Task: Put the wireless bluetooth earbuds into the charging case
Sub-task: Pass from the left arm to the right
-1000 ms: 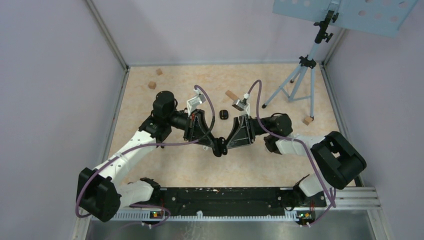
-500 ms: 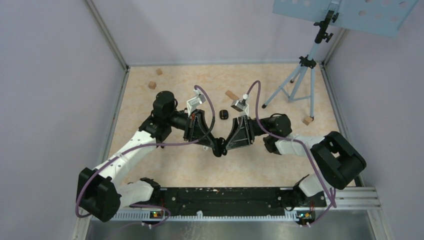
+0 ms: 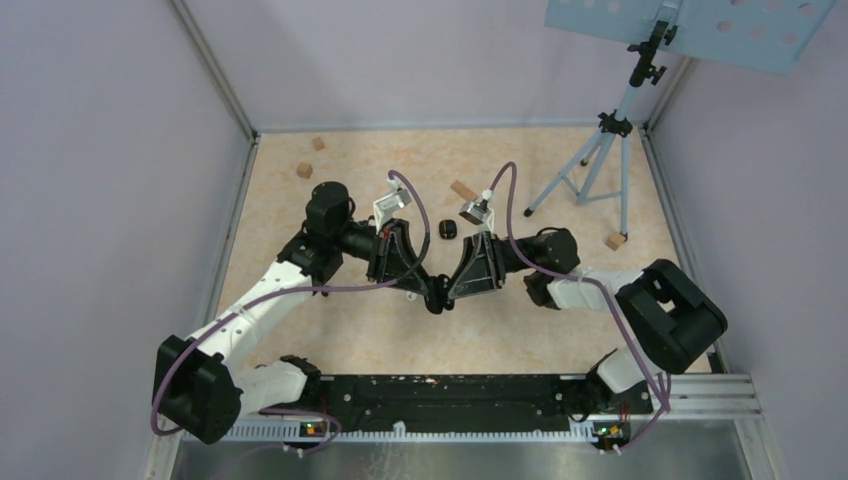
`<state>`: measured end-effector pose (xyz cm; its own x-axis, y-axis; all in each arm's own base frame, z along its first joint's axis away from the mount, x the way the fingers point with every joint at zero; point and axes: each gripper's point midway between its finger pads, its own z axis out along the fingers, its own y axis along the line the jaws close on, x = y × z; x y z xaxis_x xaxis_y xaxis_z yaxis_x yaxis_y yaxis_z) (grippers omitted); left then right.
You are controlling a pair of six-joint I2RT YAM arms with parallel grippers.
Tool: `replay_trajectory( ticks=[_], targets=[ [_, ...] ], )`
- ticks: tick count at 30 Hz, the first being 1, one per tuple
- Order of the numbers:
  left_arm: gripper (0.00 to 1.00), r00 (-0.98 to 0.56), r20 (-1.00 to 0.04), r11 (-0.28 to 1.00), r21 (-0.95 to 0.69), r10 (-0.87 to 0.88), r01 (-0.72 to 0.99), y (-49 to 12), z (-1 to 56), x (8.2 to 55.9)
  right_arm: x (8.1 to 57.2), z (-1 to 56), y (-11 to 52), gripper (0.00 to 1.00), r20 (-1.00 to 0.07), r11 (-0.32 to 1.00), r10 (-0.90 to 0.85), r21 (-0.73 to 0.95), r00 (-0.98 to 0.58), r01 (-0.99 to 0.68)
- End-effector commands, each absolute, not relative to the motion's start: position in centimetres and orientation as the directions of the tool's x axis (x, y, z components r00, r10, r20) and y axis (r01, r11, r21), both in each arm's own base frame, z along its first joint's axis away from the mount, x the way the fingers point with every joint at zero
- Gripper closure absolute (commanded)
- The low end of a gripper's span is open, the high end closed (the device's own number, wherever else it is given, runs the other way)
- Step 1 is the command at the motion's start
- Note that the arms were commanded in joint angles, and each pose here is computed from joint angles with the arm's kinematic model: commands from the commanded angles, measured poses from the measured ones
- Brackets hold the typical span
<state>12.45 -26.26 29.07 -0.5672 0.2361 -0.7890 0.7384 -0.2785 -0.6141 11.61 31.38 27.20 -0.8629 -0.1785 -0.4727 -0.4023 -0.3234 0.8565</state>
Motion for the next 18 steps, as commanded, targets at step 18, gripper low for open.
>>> replay_trajectory(
  ticks=[18],
  targets=[
    [0.93, -0.527, -0.826, -0.228, -0.562, 0.199, 0.795, -26.7, 29.6, 13.9, 10.5, 29.4, 31.0, 0.93, -0.646, -0.443, -0.078, 0.705, -0.759, -0.554]
  ],
)
